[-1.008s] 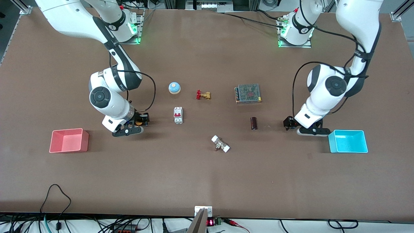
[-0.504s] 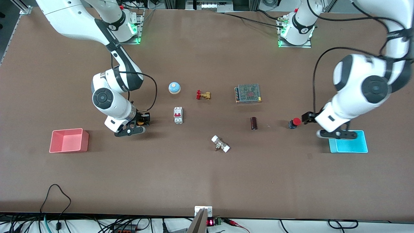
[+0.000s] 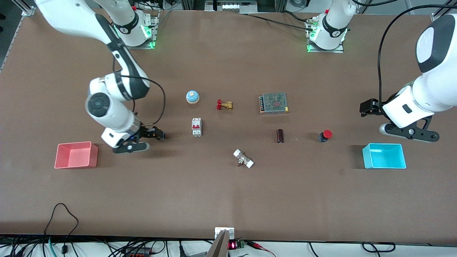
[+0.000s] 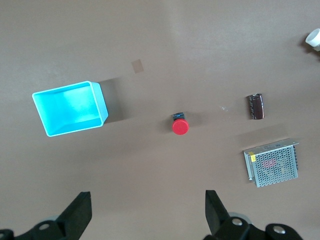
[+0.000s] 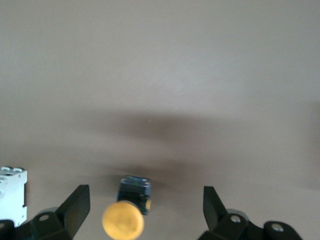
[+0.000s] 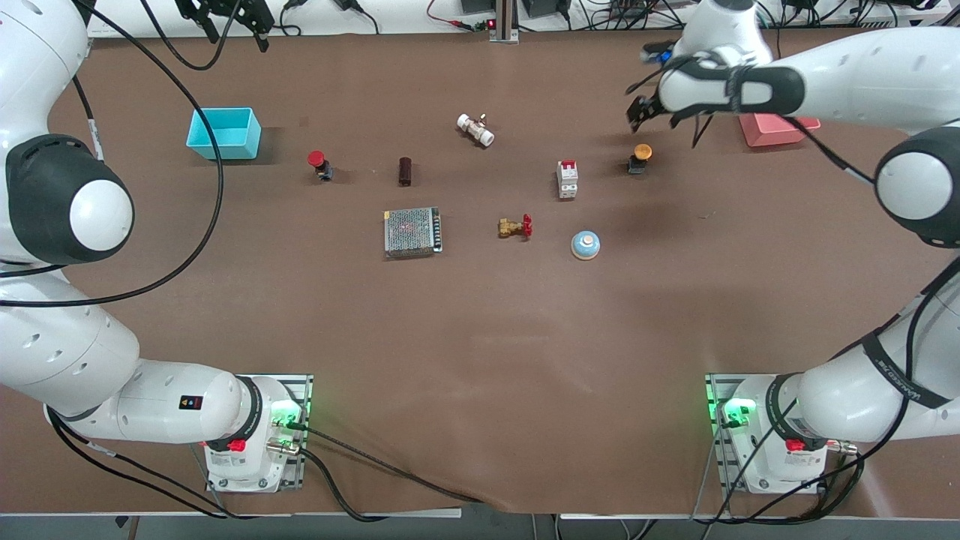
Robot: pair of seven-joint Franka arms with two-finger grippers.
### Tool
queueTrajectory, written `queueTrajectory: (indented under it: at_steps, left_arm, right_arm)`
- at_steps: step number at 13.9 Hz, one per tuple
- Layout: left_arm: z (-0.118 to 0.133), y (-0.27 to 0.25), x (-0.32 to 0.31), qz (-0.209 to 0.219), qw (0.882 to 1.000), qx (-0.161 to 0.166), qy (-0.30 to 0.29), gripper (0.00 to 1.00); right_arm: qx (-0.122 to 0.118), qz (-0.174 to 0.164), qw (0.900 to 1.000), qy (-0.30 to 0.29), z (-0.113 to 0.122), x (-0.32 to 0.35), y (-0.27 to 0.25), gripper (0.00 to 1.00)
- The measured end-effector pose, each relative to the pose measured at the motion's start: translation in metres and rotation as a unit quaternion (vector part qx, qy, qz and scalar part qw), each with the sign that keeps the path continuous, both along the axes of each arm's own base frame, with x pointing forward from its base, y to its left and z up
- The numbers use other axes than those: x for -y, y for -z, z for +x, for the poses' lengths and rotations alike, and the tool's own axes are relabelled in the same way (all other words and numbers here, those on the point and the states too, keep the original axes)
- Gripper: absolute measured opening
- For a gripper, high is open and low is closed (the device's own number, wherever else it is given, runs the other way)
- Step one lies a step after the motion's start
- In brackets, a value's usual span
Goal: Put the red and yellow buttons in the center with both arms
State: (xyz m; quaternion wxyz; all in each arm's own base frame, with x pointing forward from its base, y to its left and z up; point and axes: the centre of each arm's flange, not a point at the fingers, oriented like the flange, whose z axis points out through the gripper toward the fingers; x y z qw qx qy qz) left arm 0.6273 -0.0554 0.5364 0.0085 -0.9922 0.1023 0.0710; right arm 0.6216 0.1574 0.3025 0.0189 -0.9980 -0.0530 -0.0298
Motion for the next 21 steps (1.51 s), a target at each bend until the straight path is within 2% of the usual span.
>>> queueTrajectory:
  at_steps: [2, 4, 7, 9, 10, 11, 15, 21]
  left_arm:
    - [0.007, 0.003, -0.017, -0.045, 0.999, 0.008, -0.006, 1.00]
    - [0.020, -0.006, -0.038, -0.029, 0.998, 0.047, -0.010, 1.00]
    - [0.017, -0.026, -0.027, -0.007, 0.998, 0.061, -0.020, 1.00]
    - [0.006, -0.035, -0.014, -0.003, 0.997, 0.074, -0.029, 1.00]
    - [-0.001, -0.034, -0.013, -0.003, 0.996, 0.089, -0.030, 1.00]
    - [-0.012, -0.031, -0.013, -0.002, 0.995, 0.096, -0.031, 1.00]
    - [-0.054, -0.035, -0.011, 0.007, 0.997, 0.065, -0.034, 1.00]
    - [-0.063, -0.043, -0.013, 0.009, 0.998, 0.053, -0.041, 1.00]
  right_arm:
    - [0.008, -0.007, 1.000, 0.025, 0.003, 0.030, -0.065, 1.00]
    - [-0.002, -0.017, 0.999, 0.052, -0.001, 0.060, -0.135, 1.00]
    - [-0.016, -0.032, 0.995, 0.092, -0.013, 0.109, -0.232, 1.00]
    - [-0.038, -0.039, 0.992, 0.113, -0.024, 0.135, -0.267, 1.00]
    - [-0.053, -0.042, 0.992, 0.111, -0.031, 0.143, -0.276, 1.00]
    - [-0.057, -0.042, 0.992, 0.105, -0.035, 0.148, -0.283, 1.00]
    - [-0.056, -0.032, 0.993, 0.104, -0.039, 0.153, -0.290, 1.00]
    - [-0.057, -0.030, 0.994, 0.088, -0.039, 0.137, -0.288, 1.00]
